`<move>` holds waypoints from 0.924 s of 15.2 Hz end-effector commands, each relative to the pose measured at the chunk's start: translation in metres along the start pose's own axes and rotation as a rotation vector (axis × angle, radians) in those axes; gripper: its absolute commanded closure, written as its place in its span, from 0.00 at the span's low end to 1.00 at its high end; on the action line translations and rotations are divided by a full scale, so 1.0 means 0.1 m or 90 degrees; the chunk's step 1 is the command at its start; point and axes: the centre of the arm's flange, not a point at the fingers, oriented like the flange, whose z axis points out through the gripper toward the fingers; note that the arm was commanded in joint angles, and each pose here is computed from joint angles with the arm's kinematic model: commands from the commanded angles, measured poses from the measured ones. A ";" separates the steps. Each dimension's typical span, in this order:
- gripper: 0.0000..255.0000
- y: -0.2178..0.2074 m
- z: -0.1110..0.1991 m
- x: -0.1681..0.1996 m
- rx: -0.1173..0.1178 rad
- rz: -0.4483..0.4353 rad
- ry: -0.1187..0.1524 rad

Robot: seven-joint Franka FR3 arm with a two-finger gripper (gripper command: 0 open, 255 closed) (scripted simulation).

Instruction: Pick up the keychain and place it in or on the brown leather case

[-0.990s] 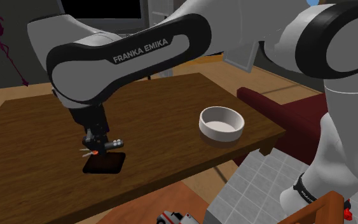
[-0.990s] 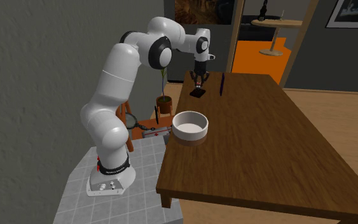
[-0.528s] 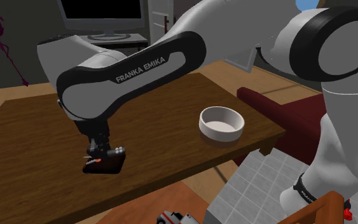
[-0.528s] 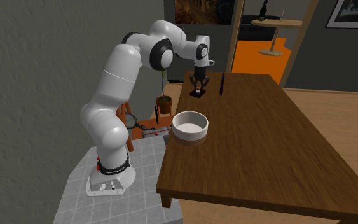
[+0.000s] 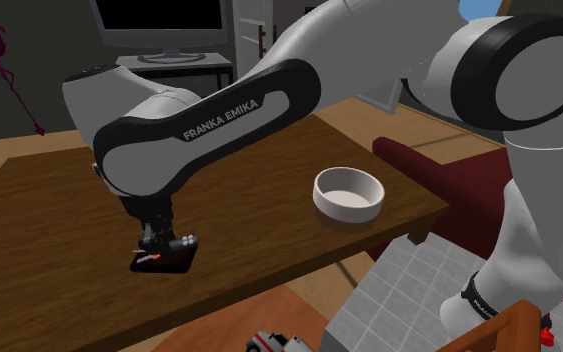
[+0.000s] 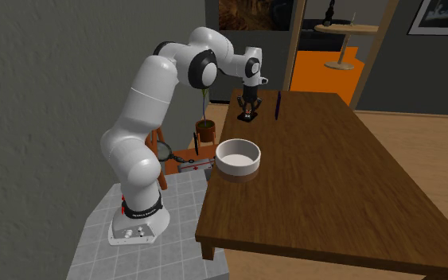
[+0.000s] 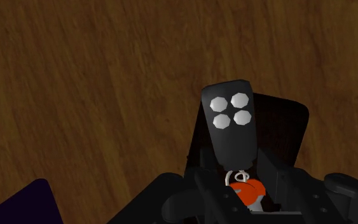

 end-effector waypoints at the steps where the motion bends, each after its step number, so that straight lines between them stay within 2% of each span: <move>1: 1.00 0.00 0.00 0.00 0.000 0.000 0.000; 2: 0.00 0.00 0.00 0.00 0.000 0.000 0.000; 7: 0.00 0.00 0.00 0.00 0.000 0.000 0.000; 11: 0.00 0.00 -0.50 0.00 0.000 0.000 0.000; 14: 0.00 0.00 -0.50 0.00 0.000 0.000 0.000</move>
